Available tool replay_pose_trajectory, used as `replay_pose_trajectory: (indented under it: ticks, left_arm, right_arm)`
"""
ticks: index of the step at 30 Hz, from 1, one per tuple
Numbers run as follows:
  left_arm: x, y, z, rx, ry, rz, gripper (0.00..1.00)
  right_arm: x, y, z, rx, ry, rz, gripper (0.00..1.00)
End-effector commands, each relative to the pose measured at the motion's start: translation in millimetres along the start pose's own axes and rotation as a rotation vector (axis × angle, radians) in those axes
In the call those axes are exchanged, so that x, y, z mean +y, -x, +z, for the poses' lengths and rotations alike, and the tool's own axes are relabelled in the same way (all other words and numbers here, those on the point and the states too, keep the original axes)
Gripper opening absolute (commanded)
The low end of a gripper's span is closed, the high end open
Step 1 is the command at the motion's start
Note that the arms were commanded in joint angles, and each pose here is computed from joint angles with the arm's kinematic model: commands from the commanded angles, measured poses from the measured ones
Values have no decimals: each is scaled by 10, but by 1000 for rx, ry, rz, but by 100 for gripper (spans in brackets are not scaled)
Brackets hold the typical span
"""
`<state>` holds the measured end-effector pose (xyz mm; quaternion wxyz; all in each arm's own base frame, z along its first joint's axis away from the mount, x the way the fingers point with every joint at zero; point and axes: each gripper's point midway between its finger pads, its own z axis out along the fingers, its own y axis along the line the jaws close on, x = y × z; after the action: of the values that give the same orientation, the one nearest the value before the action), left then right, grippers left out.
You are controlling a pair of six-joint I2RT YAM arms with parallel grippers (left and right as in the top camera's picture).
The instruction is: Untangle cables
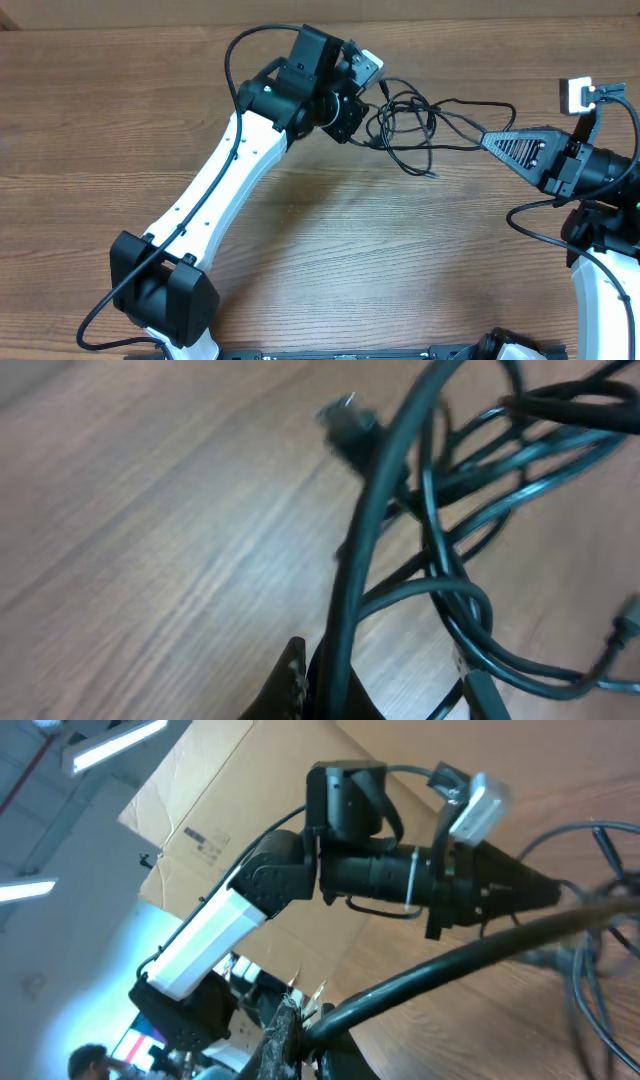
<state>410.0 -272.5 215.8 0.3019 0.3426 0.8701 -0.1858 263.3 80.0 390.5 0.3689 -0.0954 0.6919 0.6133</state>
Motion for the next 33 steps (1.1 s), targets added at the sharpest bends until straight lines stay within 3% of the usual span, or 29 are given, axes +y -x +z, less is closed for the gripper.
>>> replay_pose_trajectory:
  ticks: [1,7,10,14,15,17,18,20,25,33]
  left_arm:
    - [673,-98,-131,18,218,-85,4]
    - [1142,-287,-313,24,267,-257,4]
    - [1082,-266,-335,-6,145,-281,4]
    - [718,-124,-306,-52,-53,-195,4]
    - [581,-71,-314,-70,-116,-166,4]
    - [291,60,-394,-125,-252,-99,4]
    - [110,157,-479,-171,-337,-52,4]
    - [-105,315,-625,-246,-439,4,4]
    - [-650,811,-1186,-473,-687,140,4]
    - [-1353,1277,-1644,-654,-879,287,4]
  right_arm:
    - [36,44,-132,-23,-43,-27,4]
    - [-128,183,-474,-117,-142,1,4]
    - [-219,252,-619,-163,-174,28,4]
    - [-324,277,-642,-167,-170,74,4]
    - [-347,282,-647,-168,-168,88,9]
    - [-412,295,-661,-170,-166,113,52]
    - [-441,302,-668,-171,-165,122,66]
    - [-479,309,-676,-172,-163,135,80]
    - [-495,285,-609,-152,-144,170,95]
    - [-467,160,-324,-58,-81,172,100]
